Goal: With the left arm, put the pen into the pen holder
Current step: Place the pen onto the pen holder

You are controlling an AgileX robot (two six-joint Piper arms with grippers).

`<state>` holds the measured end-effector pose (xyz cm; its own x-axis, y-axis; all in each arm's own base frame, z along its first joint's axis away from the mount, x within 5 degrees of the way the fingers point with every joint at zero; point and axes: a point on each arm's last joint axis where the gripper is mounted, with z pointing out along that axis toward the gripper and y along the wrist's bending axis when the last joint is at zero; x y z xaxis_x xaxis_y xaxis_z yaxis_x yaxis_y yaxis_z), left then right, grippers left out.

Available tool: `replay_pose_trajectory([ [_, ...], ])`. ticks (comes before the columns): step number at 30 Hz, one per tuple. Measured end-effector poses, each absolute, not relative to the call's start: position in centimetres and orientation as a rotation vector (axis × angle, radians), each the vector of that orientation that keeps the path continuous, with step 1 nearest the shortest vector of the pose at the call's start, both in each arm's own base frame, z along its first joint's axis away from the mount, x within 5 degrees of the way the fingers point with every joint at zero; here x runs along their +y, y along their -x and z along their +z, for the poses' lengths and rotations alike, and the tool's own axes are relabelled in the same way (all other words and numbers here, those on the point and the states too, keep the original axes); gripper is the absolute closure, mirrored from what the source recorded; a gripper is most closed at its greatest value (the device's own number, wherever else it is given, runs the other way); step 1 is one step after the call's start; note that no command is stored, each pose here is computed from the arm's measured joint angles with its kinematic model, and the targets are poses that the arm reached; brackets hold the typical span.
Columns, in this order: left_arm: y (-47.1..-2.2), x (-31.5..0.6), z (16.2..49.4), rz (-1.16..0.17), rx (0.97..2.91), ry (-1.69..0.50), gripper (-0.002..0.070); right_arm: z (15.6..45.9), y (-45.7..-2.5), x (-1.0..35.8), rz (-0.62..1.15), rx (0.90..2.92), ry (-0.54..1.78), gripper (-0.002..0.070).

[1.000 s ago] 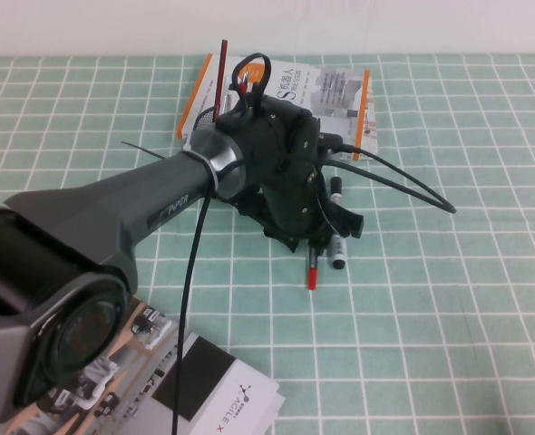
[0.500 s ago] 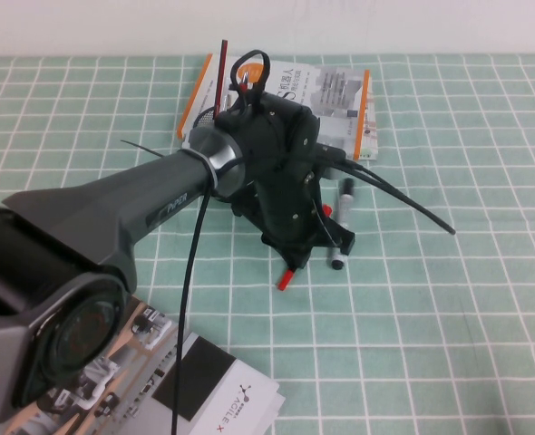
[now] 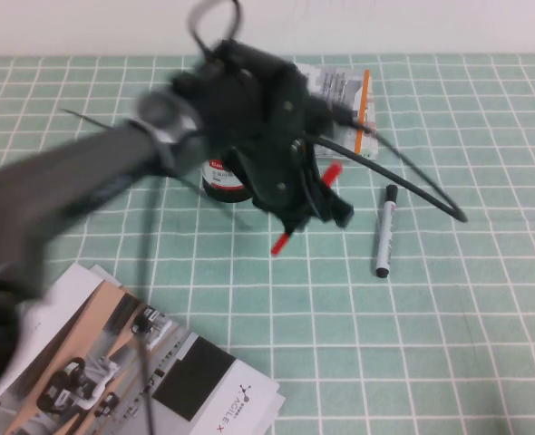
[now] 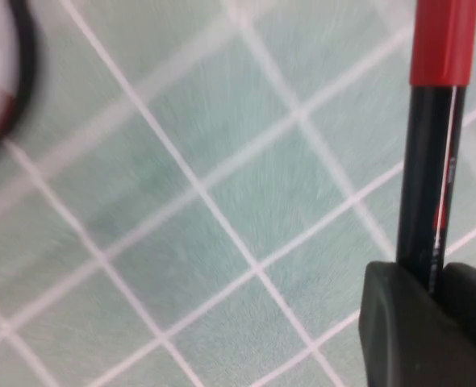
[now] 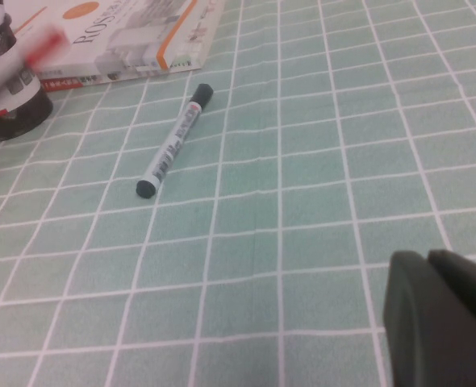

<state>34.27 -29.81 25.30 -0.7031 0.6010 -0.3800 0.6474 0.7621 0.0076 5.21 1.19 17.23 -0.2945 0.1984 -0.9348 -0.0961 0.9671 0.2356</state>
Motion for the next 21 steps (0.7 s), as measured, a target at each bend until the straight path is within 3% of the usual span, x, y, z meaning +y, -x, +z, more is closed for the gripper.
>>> replay_pose_trajectory([
  [5,-31.8,-27.5,28.5,-0.258,2.359,-0.891,0.0622,17.2,-5.2,1.2,0.289,1.848,-0.075,0.0696],
  [14,-28.5,-22.7,30.0,-0.403,1.908,-0.698,0.0623,17.2,-5.2,1.2,0.289,1.848,-0.075,0.0696],
  [21,-29.2,-18.7,30.1,-0.431,1.635,-0.502,0.0622,17.2,-5.2,1.2,0.289,1.848,-0.075,0.0696],
])
